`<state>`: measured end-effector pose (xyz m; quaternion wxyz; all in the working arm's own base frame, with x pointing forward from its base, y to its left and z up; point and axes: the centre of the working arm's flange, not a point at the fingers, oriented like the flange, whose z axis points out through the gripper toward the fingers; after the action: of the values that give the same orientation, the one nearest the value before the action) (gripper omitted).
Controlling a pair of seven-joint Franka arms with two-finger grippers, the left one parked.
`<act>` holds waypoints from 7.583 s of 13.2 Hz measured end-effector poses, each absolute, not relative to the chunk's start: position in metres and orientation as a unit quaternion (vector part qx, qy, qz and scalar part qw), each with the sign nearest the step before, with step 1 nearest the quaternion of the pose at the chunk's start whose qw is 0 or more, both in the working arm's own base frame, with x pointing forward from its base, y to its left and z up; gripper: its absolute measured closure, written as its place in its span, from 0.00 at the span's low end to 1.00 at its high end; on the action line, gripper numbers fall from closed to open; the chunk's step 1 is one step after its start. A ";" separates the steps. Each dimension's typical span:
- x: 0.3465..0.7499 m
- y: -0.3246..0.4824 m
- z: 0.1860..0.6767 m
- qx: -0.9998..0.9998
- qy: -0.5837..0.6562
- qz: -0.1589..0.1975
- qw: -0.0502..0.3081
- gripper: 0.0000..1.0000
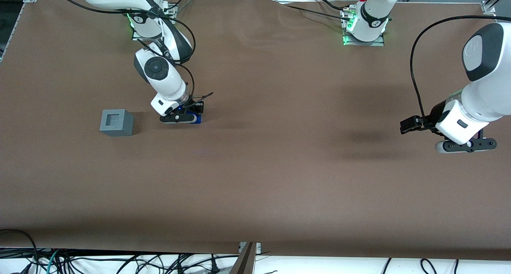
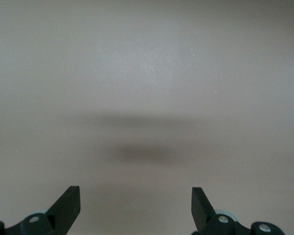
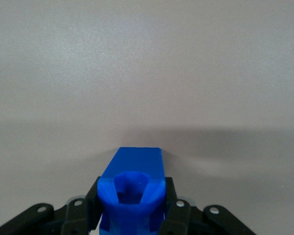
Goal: Insert blue part into gray base with right arm
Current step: 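Close the right gripper on the blue part and lift it, then carry the blue part over the gray base's opening, then lower the blue part into the gray base's square opening, then open the right gripper to release the blue part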
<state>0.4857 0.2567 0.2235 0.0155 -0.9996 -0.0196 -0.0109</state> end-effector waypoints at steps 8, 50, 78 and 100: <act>0.518 0.236 0.322 -0.998 -0.046 -0.010 -0.051 0.50; 0.533 -0.043 0.306 -0.999 -0.046 0.023 -0.018 0.50; 0.533 -0.041 0.305 -0.999 -0.040 0.013 -0.017 0.50; 0.530 -0.037 0.366 -0.998 -0.025 0.059 -0.009 0.01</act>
<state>0.5301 -0.0372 0.3663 -0.0090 -0.9979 -0.0251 0.0587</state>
